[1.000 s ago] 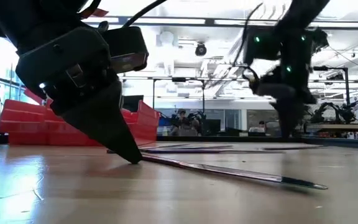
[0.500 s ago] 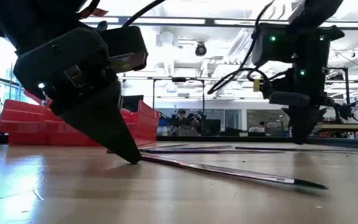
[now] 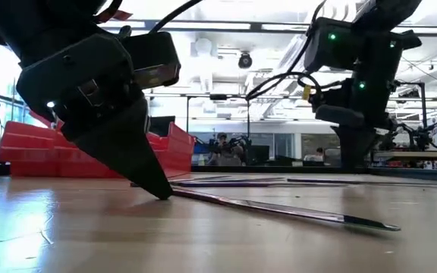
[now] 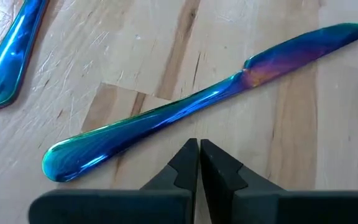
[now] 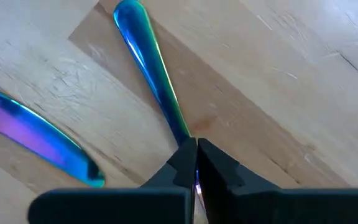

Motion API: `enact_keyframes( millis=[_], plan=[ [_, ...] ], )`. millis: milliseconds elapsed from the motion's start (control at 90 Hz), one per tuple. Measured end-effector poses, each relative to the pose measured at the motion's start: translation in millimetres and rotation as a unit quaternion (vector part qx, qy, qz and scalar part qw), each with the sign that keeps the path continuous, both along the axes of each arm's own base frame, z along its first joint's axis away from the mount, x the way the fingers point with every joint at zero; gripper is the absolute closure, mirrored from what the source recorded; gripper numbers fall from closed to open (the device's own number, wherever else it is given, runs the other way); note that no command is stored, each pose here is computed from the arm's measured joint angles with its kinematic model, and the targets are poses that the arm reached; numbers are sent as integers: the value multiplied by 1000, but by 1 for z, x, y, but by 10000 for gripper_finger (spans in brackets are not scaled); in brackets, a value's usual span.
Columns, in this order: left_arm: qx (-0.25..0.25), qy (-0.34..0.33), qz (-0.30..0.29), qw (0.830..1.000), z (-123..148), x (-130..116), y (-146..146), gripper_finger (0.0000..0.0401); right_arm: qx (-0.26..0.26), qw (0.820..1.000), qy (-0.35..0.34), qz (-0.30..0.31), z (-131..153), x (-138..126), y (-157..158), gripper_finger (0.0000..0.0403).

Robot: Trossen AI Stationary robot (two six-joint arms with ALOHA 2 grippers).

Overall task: Sort silverware
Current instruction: Move the table knives to the center of the table

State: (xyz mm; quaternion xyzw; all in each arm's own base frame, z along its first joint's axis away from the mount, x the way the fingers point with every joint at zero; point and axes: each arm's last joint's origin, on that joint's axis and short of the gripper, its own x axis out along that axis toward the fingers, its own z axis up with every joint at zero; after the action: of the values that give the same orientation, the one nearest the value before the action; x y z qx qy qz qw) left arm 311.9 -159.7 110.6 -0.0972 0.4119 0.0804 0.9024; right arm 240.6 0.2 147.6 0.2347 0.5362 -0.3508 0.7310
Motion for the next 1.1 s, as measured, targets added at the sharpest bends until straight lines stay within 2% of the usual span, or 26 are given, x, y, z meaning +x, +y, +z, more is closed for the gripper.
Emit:
enact_keyframes(
  millis=[544,811,900,1100],
  plan=[
    [0,0,0,1000,0,0,0,401,20,999,-41,-3,-15,-3,1,403],
    [0,0,0,1000,0,0,0,401,45,992,-108,46,-13,11,11,403],
    [0,0,0,1000,0,0,0,401,46,992,-108,52,-19,15,14,403],
    [1,0,0,1000,0,0,0,401,56,984,-152,77,-36,34,20,403]
  ],
)
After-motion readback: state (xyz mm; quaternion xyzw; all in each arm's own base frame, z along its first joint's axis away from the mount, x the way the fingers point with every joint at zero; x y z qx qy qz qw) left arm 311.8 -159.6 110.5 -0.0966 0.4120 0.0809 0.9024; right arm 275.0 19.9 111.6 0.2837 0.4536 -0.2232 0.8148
